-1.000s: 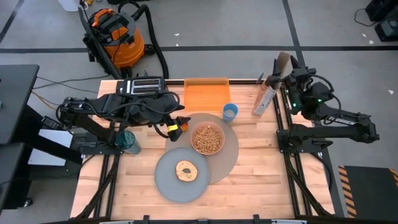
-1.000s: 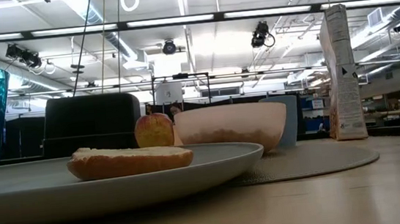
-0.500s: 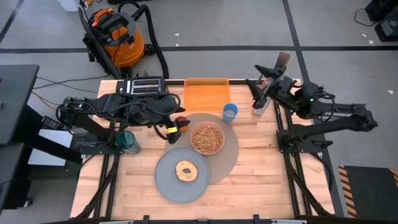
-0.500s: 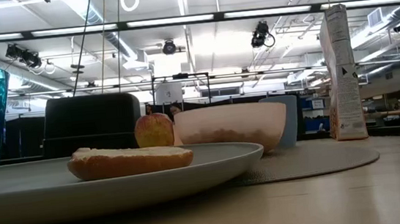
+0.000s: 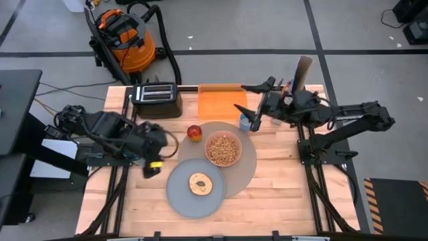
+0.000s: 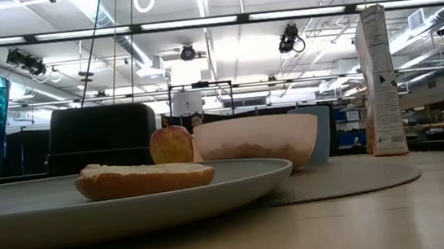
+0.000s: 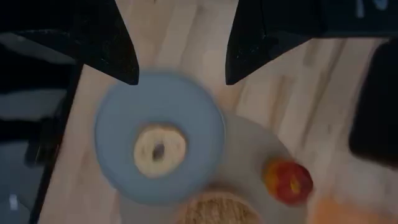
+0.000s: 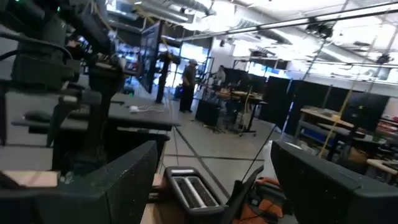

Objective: Arrange a breakfast setting
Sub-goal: Put the black spoon on the gray placemat to the right of the pink bowl

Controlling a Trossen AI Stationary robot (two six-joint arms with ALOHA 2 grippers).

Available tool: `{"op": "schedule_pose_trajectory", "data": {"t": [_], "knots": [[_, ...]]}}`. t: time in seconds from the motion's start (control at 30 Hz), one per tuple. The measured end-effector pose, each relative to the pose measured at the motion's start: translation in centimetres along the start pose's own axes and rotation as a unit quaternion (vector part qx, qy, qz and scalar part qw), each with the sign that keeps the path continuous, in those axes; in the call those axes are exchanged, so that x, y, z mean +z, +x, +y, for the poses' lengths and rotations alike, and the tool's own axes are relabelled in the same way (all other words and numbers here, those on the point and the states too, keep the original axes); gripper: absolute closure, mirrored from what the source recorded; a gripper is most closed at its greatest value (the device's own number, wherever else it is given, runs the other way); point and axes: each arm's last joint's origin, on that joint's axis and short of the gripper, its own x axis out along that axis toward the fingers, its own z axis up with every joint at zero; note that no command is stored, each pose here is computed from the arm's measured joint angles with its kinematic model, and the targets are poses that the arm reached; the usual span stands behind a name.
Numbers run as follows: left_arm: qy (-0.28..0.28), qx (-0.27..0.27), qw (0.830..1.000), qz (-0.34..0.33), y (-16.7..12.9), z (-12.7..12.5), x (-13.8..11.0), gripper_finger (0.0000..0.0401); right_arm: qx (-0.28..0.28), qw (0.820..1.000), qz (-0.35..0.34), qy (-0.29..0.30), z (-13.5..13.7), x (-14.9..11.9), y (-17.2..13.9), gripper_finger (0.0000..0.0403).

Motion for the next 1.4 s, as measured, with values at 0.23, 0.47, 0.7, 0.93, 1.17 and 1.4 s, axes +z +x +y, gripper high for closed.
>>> {"op": "schedule_pose_trajectory", "data": {"t": [0.23, 0.47, 0.7, 0.93, 1.17, 1.4], "knots": [[0.115, -0.031, 0.992, 0.048, 0.4, -0.6, -3.8, 0.0155, 0.007, 1.0, 0.018, -0.003, 1.9, -1.0, 1.2, 0.008], [0.16, -0.049, 0.982, 0.09, 1.1, 3.1, -8.9, 0.0155, -0.031, 0.999, 0.037, -0.004, 4.4, -2.5, 2.7, 0.008], [0.234, -0.087, 0.967, 0.058, 0.2, 7.1, -11.8, 0.0155, -0.071, 0.995, 0.065, 0.009, 7.2, -4.9, 4.3, 0.008], [0.258, -0.07, 0.958, 0.107, 3.2, 8.4, -13.5, 0.0155, -0.086, 0.993, 0.069, 0.051, 8.6, -6.8, 5.5, 0.008], [0.246, -0.039, 0.957, 0.147, 5.4, 8.5, -13.8, 0.0157, -0.086, 0.993, 0.065, 0.054, 8.0, -7.9, 6.6, 0.008], [0.235, -0.046, 0.959, 0.151, 5.4, 8.5, -13.8, 0.0225, -0.081, 0.992, 0.056, 0.083, 6.7, -8.3, 7.3, 0.008]]}}
